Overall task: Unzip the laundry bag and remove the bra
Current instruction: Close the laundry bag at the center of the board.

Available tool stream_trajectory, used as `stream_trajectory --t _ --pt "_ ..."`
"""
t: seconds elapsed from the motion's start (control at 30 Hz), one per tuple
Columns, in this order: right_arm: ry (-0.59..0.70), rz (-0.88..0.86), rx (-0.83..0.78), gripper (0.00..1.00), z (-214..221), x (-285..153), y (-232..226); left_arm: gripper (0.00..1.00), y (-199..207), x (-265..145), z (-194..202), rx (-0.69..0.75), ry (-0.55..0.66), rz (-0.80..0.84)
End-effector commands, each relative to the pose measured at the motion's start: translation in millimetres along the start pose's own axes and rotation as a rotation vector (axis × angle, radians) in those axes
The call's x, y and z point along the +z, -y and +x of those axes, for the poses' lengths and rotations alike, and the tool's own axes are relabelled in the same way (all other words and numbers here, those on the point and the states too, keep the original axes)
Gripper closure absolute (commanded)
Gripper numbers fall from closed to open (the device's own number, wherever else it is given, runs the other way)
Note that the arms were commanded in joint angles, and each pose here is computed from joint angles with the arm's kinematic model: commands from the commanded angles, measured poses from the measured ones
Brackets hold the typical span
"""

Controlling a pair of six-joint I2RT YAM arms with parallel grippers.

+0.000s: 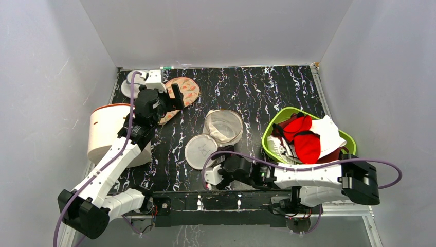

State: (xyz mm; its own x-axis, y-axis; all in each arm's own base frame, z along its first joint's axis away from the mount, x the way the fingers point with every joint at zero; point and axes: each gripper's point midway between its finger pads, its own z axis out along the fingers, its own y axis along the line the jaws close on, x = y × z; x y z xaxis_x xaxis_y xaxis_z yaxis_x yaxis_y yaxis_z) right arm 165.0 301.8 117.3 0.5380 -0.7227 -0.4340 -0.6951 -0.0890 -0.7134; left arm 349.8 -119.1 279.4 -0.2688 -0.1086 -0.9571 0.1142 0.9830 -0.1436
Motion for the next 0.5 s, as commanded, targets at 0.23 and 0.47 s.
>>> stream_trajectory --t 0.23,0.47 --pt "0.049 0.07 -0.259 0.22 -26 44 3 0.13 0 1 -8 -0.034 0.035 0.0" --pt "-0.044 0.185 -0.303 0.29 -16 73 8 0.13 -1 0 -8 -0.036 0.036 -0.003"
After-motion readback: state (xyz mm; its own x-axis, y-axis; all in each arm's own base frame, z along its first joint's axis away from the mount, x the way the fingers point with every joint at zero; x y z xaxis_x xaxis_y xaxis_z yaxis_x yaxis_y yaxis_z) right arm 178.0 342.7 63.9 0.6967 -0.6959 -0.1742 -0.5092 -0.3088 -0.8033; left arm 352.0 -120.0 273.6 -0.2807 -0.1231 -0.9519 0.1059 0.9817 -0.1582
